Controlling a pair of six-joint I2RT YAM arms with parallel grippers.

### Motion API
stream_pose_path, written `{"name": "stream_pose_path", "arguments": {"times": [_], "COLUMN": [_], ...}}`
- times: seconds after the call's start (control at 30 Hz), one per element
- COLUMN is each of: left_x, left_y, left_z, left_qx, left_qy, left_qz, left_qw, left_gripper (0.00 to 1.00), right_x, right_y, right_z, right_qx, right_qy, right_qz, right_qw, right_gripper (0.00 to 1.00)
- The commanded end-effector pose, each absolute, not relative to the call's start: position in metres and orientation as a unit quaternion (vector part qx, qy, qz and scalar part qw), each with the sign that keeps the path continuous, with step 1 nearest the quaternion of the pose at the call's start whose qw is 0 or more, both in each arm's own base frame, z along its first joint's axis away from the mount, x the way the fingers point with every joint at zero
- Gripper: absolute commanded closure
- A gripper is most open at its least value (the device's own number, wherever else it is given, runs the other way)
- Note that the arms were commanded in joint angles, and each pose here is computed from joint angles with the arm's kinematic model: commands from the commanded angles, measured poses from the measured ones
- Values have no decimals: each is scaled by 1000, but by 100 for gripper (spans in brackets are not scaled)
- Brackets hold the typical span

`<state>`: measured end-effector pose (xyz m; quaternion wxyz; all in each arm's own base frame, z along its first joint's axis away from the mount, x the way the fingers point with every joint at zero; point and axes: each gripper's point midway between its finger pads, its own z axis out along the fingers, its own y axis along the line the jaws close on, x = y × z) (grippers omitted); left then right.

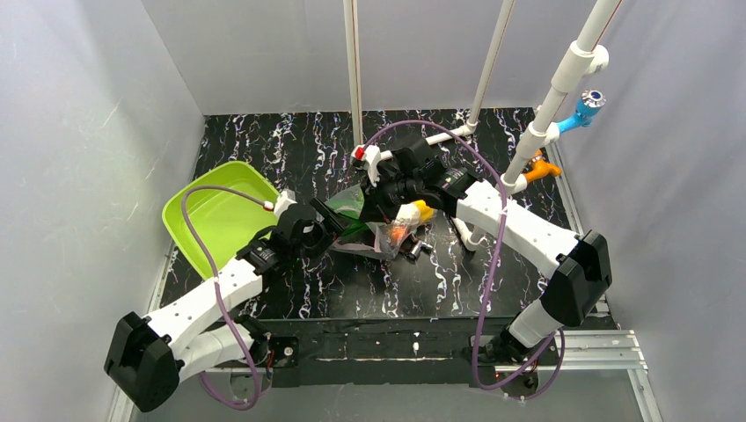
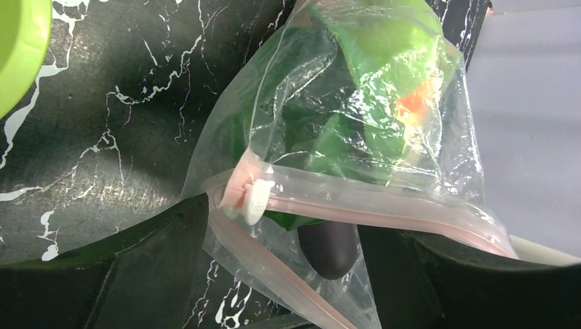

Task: Open the zip-top bag and remove the fake food
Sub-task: Pick up the fake vegetable from the zipper food storage bag.

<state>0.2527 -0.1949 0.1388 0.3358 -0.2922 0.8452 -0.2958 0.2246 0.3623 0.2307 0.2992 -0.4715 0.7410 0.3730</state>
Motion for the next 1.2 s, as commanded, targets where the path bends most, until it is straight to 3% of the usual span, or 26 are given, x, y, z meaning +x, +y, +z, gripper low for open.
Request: {"name": "stream_pose_path", "arguments": {"times": [0.0, 0.4, 0.83, 1.17], "left_x": [269, 255, 273, 270], "left_y": [-196, -192, -209, -220], "left_z": [158, 190, 179, 207], "left_qx": [-297, -301, -313, -294], "left_qy": [829, 802, 810, 788], "left_qz": [-298, -349, -341, -399], "left_qw": [368, 380, 360, 365], "left_gripper": [23, 22, 23, 23], "right_x": [228, 229, 227, 226], "right_y": [371, 372, 372, 372], "right_z": [255, 254, 252, 252], "right_qx": [-480, -483, -485, -486], "right_qy": [716, 716, 715, 715], "right_qz": [382, 380, 381, 382], "right_qw": [331, 332, 329, 328], "right_gripper": [99, 99, 99, 99]}}
